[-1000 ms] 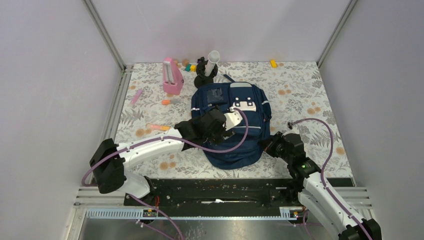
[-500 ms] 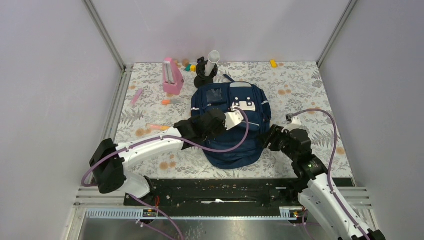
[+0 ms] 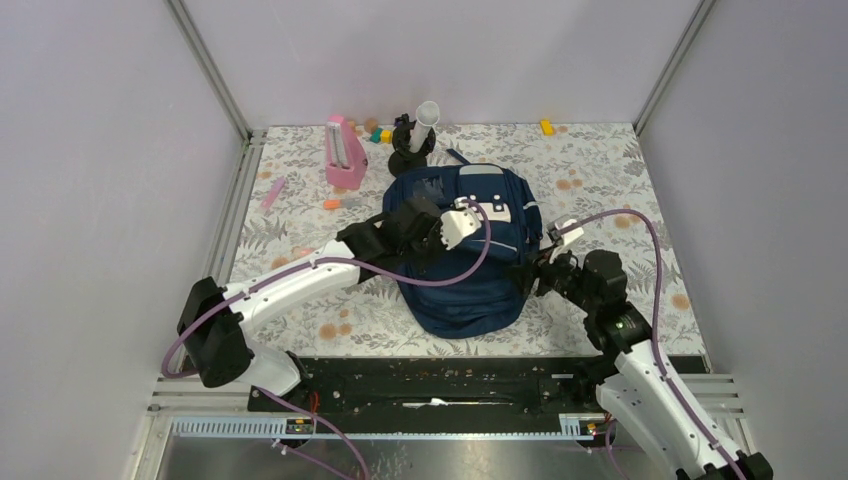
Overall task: Pack the student bag
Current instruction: Unzip the student bag at the center of the board, then pick up the stationery from the center of the board.
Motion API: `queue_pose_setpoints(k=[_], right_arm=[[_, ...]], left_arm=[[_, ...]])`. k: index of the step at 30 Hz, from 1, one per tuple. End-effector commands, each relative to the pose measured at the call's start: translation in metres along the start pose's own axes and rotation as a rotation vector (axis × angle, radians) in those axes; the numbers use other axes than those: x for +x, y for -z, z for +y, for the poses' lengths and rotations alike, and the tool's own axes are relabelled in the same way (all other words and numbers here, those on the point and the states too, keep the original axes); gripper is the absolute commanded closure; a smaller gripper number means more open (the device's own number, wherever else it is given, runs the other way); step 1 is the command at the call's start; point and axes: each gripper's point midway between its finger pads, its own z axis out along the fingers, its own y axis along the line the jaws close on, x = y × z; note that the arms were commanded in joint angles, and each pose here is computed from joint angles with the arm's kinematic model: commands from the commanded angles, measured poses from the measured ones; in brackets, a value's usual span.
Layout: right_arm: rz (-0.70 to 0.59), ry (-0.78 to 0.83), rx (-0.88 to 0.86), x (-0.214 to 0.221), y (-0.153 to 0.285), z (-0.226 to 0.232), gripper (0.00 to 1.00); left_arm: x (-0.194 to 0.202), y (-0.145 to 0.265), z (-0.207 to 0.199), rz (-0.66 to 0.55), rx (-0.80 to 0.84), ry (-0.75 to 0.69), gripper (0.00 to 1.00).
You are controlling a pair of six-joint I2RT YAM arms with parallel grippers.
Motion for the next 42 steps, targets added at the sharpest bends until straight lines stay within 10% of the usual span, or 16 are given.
queue_pose_setpoints(k=[1,12,19,26,30,32,33,37,42], right_arm=[[-0.06,0.175,-0.032,-0.034,-0.009,0.001,0.31],[0.076,0.353,0.049,-0.016,-0.045,-0.011,0.32],[0.064,0.422,0.204,-0.036,-0.051,-0.031,0.75],[0.028,0.435,0.234,-0.036,-0.057,-0.038,0.54],[0.048,0.427,0.224,-0.034,-0.061,-0.037,0.76],[0.05,0.418,0.214,-0.036,-0.06,-0.034,0.92],[0.048,0.411,0.208,-0.036,-0.059,-0.033,1.0],[0.025,0.398,0.22,-0.042,-0.053,-0.032,1.0],[0.024,0.385,0.231,-0.044,-0.048,-0.032,1.0]], left_arm=[[-0.035,0.023,0.012,-0.097,0.003,0.036,1.0],[-0.038,0.025,0.009,-0.104,0.043,0.057,1.0],[-0.035,0.026,0.015,-0.096,0.021,0.078,1.0],[-0.04,0.028,0.007,-0.13,0.064,0.077,1.0],[-0.04,0.028,0.009,-0.128,0.052,0.089,1.0],[-0.04,0.03,0.013,-0.127,0.03,0.109,0.88],[-0.041,0.032,0.015,-0.13,0.017,0.12,0.66],[-0.04,0.047,0.021,-0.163,-0.035,0.192,0.11],[-0.027,0.079,0.044,-0.266,-0.146,0.457,0.01]])
